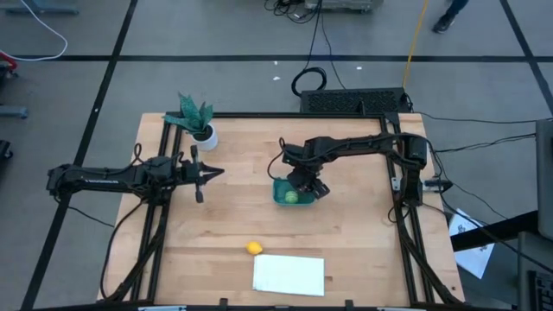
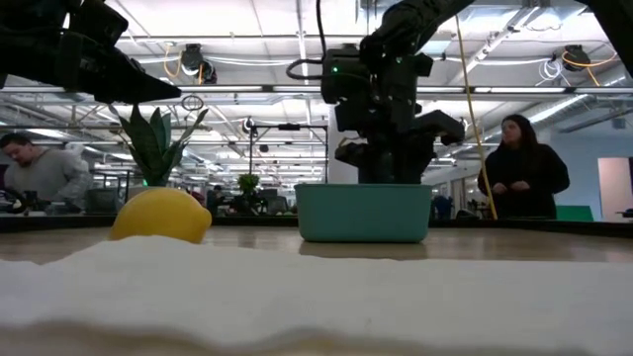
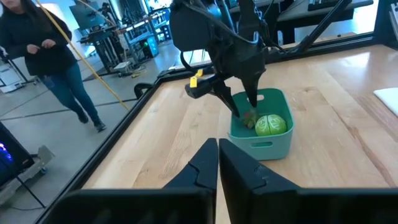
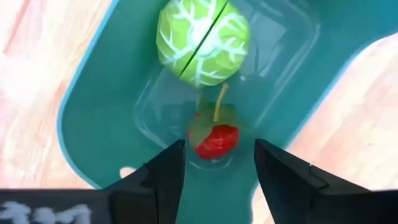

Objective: Pick and placing Produce into tupperware
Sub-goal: Put the yellow lemon into the blue bin

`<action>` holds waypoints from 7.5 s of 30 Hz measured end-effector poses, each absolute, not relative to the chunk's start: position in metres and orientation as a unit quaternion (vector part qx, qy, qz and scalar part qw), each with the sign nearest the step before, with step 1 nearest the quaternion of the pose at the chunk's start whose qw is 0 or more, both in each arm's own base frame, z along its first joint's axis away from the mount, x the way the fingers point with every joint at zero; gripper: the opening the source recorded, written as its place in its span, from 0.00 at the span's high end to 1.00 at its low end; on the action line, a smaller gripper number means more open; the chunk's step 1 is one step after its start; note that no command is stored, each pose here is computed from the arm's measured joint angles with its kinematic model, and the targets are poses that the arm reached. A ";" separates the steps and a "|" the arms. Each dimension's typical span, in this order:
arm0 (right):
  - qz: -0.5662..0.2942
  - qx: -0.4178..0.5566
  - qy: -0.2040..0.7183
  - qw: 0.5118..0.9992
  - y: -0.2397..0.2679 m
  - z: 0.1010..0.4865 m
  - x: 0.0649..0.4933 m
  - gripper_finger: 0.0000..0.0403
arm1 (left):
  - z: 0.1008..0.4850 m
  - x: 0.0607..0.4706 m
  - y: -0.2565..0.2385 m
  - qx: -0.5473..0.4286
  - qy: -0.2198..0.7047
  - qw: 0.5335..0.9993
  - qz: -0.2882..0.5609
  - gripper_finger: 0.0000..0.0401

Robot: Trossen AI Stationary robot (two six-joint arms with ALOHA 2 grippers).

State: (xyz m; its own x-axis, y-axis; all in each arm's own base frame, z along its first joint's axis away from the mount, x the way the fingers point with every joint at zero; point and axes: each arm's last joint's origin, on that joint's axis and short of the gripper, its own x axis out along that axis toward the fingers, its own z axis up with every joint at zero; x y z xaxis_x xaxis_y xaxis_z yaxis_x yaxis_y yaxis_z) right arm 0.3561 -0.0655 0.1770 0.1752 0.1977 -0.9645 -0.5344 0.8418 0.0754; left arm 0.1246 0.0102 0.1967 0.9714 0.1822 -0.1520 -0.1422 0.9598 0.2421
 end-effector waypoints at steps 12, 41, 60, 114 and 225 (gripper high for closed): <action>0.258 -0.172 0.578 0.755 -0.067 0.190 0.362 0.91 | 0.197 0.125 0.010 0.116 0.086 0.986 0.082 0.97; 0.187 -0.093 0.426 0.880 -0.060 0.300 0.324 1.00 | 0.197 0.125 0.010 0.115 0.086 0.986 0.082 0.99; 0.073 0.024 0.164 0.983 -0.056 0.332 0.234 1.00 | 0.197 0.125 0.010 0.118 0.085 0.986 0.082 0.97; -0.070 0.037 -0.044 0.996 -0.020 0.197 0.126 1.00 | 0.197 0.125 0.010 0.119 0.087 0.986 0.082 1.00; -0.069 0.026 -0.038 0.997 -0.020 0.178 0.124 1.00 | 0.273 0.264 -0.104 0.014 0.287 0.930 -0.227 0.94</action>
State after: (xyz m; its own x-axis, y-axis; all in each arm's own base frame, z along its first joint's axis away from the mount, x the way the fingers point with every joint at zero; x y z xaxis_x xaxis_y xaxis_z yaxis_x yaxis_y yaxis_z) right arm 0.1240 -0.0200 0.1776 0.9877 -0.1387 0.0720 0.1348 0.9893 0.0564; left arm 0.2642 -0.1043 0.2733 0.7321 -0.4135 -0.5414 0.4299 0.8969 -0.1036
